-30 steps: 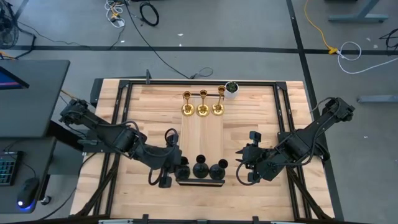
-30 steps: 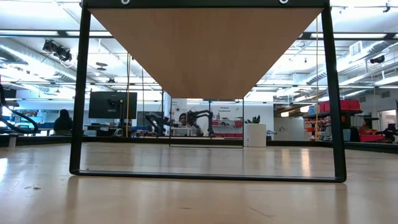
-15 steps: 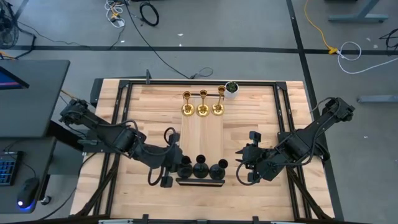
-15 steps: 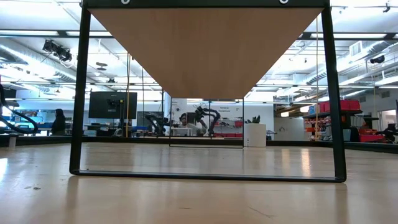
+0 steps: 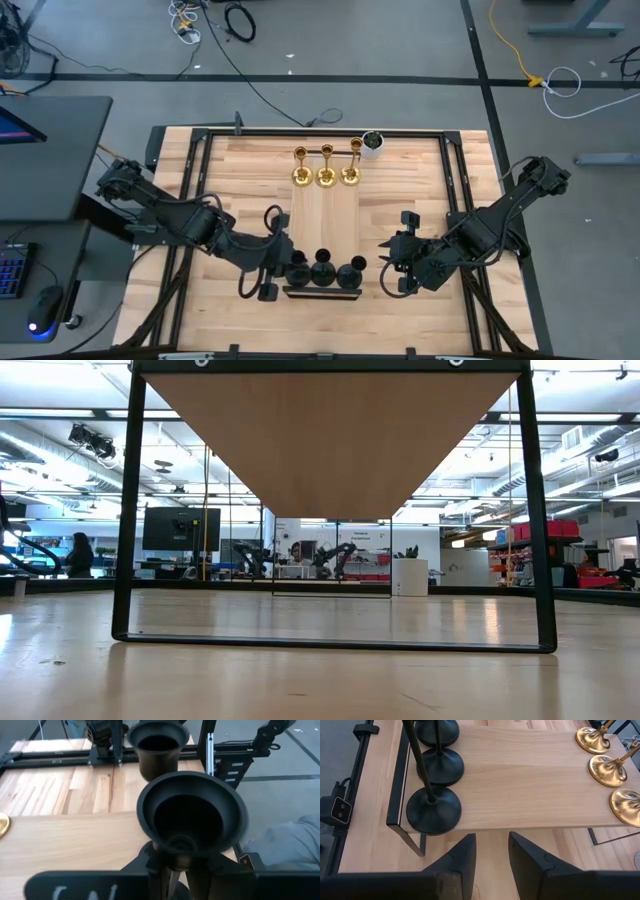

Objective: Pick & Place candle stick holders
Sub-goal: Put the black candle holder aligned with the black candle holder on the shelf

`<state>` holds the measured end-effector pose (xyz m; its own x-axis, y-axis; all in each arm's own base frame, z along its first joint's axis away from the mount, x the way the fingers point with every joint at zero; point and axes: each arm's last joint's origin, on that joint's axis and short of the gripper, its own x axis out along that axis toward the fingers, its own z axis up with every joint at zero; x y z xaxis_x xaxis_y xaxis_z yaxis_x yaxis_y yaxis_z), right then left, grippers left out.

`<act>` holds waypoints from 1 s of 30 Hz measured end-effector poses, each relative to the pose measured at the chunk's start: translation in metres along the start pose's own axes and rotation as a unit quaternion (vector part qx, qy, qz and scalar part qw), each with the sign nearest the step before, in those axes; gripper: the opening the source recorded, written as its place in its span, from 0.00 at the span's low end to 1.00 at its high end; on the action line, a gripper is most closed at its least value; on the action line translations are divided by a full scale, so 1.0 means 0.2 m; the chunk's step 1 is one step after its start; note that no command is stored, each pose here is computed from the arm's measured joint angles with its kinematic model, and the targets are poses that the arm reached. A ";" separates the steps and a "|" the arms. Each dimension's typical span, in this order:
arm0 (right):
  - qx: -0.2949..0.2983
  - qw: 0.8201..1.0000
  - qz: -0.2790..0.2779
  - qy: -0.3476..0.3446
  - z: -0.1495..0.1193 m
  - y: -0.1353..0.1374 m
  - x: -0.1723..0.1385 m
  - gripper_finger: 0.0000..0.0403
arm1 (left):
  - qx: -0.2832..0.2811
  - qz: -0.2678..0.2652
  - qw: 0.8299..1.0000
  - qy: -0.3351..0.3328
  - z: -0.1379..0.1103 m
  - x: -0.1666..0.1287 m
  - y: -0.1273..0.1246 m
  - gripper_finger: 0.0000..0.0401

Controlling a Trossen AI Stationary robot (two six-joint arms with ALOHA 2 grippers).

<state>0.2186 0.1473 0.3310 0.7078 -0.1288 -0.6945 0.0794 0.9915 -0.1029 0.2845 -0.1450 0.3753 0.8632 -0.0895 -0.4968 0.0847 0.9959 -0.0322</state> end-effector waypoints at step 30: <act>0.001 1.000 0.001 -0.001 0.00 0.00 0.00 0.28 | -0.002 0.004 1.000 0.023 -0.03 0.06 -0.01 0.22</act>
<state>0.2188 0.1475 0.3312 0.7096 -0.1275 -0.6930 0.0797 0.9917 -0.1010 0.2919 -0.1472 0.3643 0.8397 -0.0807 -0.5370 0.0755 0.9966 -0.0316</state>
